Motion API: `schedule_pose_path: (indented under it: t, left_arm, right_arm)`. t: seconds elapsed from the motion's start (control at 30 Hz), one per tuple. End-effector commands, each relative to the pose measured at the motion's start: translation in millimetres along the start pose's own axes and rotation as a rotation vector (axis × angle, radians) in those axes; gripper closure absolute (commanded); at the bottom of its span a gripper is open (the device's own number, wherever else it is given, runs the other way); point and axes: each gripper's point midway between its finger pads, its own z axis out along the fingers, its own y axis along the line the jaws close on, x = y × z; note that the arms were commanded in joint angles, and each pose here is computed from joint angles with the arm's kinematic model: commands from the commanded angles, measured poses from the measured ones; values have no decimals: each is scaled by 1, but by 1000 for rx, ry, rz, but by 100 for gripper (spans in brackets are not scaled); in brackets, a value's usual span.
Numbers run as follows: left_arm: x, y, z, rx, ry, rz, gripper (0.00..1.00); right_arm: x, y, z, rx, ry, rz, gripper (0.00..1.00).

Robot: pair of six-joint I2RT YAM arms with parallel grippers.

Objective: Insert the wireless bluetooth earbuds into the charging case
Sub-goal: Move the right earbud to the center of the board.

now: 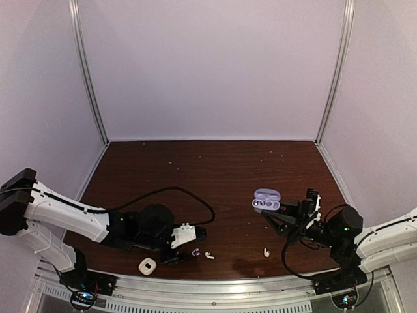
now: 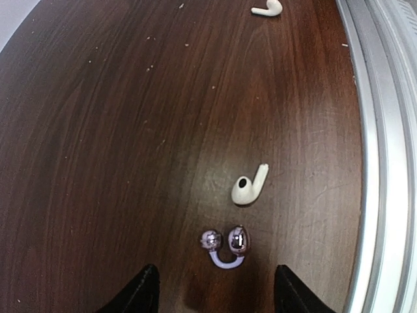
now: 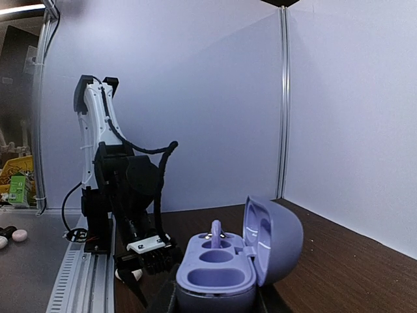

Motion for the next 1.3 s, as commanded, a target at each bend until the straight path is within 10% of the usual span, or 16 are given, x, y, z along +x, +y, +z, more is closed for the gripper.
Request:
schedule_pose_path:
  t: [0.0, 0.47, 1.27]
  left_arm:
    - [-22, 9, 7, -28, -25, 90, 38]
    - [7, 12, 38, 6, 179, 162, 42]
    - [-13, 160, 100, -227, 95, -309, 54]
  right_arm:
    - [-2, -4, -3, 19, -11, 3, 100]
    - [-4, -6, -4, 27, -15, -15, 100]
    - [-3, -12, -6, 57, -8, -21, 100]
